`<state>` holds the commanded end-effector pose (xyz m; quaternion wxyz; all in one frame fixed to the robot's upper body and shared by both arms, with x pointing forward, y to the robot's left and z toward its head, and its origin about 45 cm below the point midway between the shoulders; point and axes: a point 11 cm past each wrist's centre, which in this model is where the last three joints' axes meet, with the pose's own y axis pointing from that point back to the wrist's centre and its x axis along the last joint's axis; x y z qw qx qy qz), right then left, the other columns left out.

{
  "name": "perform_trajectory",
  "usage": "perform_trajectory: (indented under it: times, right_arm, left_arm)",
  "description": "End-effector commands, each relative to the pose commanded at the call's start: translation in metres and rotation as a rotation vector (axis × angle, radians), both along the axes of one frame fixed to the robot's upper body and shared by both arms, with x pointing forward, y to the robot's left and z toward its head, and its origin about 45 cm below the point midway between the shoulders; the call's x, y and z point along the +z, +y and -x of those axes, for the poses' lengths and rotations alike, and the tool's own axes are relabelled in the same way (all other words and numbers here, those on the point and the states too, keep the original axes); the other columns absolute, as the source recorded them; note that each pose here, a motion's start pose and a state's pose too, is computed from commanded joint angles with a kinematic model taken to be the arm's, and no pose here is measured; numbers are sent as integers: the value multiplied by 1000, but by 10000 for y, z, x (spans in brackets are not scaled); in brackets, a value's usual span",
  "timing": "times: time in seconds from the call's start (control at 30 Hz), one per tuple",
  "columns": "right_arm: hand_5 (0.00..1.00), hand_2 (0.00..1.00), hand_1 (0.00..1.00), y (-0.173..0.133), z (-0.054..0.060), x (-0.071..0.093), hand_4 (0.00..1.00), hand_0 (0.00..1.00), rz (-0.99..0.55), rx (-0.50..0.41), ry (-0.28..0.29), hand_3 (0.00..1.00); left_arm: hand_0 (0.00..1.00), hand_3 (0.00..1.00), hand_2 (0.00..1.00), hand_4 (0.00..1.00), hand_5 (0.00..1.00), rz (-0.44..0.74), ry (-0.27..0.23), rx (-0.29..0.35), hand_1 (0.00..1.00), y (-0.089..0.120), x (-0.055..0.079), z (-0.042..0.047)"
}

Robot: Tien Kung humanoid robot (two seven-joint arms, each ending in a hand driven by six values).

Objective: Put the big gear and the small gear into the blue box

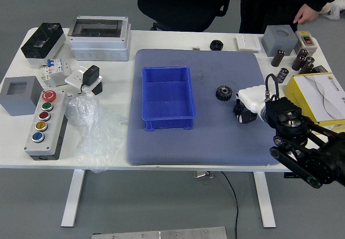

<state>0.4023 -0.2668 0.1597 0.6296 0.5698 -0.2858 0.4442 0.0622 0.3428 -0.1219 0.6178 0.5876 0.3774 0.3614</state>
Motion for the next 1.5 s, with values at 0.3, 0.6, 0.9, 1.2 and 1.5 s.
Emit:
perform_trajectory:
  times: [0.3, 0.6, 0.9, 1.2, 1.5]
  right_arm:
    - [310, 463, 408, 13, -3, 10, 534, 432, -3, 6, -13, 594]
    - [303, 453, 399, -3, -25, 79, 520, 432, -20, 0, -34, 587]
    - [306, 449, 401, -66, -45, 181, 515, 425, -33, -12, -53, 588]
    - [307, 444, 400, -166, -96, 454, 491, 423, -9, -3, -103, 585]
    - [301, 444, 399, -146, -123, 709, 471, 435, 17, 32, -149, 583]
  left_arm:
    - [857, 774, 820, 593, 373, -1, 0, 0, 824, 3, 0, 2]
    - [857, 775, 820, 593, 373, -2, 1, 2, 824, 10, 1, 6]
    - [857, 774, 820, 593, 372, -5, 0, 6, 824, 28, 4, 8]
    - [857, 773, 820, 594, 373, -13, 0, 16, 824, 83, 13, 21]
    - [857, 772, 820, 593, 373, -19, -1, 23, 825, 125, 22, 24]
